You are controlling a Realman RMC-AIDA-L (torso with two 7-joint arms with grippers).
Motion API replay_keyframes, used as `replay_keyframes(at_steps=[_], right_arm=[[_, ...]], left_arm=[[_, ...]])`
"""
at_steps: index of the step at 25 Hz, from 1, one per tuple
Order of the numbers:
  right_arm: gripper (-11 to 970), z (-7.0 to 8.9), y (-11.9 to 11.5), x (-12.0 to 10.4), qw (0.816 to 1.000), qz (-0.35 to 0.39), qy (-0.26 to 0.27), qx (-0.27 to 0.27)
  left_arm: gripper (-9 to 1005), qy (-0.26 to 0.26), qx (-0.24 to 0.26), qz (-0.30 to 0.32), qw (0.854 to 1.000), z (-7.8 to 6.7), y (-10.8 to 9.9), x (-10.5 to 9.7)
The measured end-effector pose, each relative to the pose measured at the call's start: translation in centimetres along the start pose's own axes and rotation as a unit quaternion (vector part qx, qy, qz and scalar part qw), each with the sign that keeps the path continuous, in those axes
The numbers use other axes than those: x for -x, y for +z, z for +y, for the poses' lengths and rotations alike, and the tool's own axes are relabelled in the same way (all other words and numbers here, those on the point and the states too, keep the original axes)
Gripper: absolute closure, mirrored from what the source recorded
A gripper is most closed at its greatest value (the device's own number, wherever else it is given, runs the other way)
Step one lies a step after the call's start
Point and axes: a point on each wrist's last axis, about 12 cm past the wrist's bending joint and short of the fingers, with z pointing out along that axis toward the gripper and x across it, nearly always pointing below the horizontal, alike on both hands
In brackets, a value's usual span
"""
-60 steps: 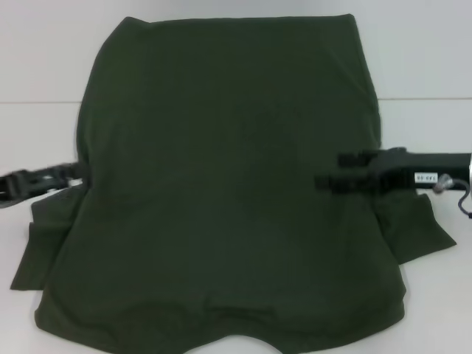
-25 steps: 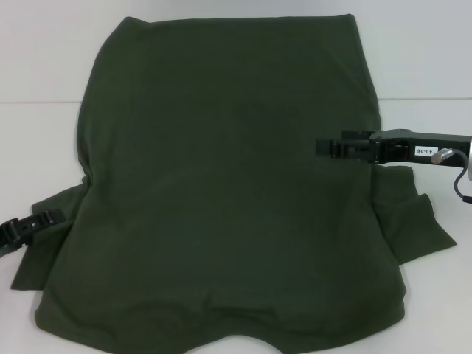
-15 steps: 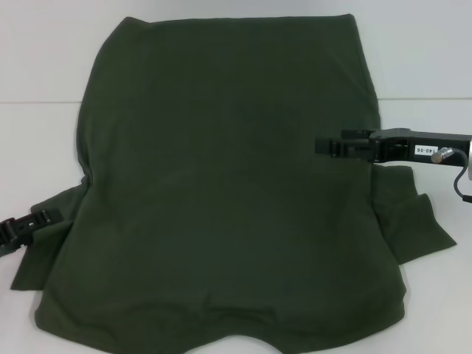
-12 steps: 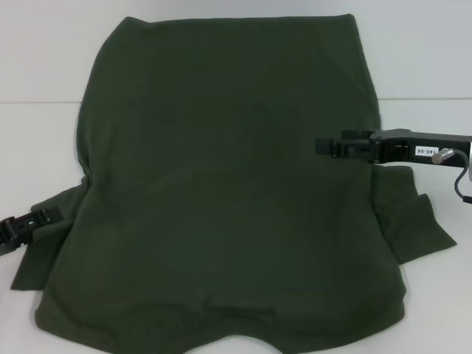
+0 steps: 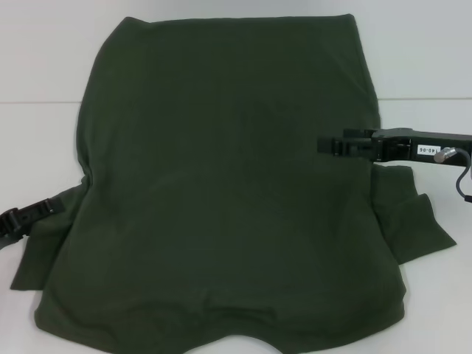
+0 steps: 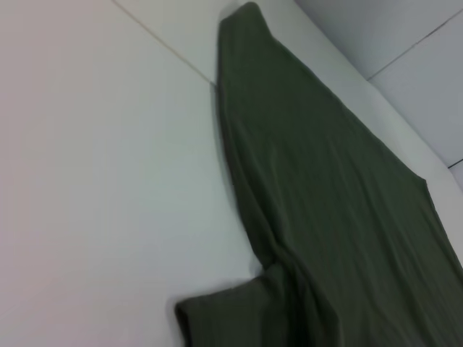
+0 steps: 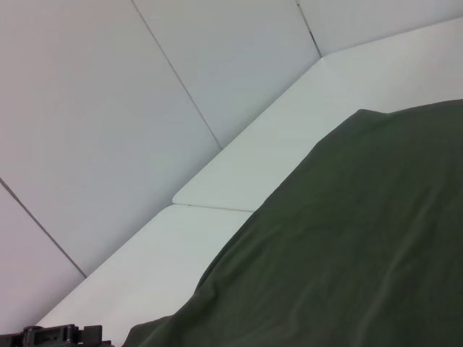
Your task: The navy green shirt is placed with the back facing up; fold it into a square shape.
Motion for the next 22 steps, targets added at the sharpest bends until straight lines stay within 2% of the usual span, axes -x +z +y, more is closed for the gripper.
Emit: replay_keyframes(at_steps=[7,14,22], right_arm=[[67,0.0,0.0,-0.1,1.000,-0.001,0.002,-0.001],[71,-0.1,-0.1,-0.1,1.000,-0.003,0.003,0.000],[75,-0.1,-0.2,-0.1,1.000,-0.004,0.004,-0.001]], left_arm=[[111,-0.019,0.010,0.001,1.000,0.9,-1.0,-0.9],[110,-0.008,0.003,0.005,1.000,0.2,-0.1,-0.5],[129,-0.010,0.010,-0.002,1.000,0.1,0.0,-0.1]])
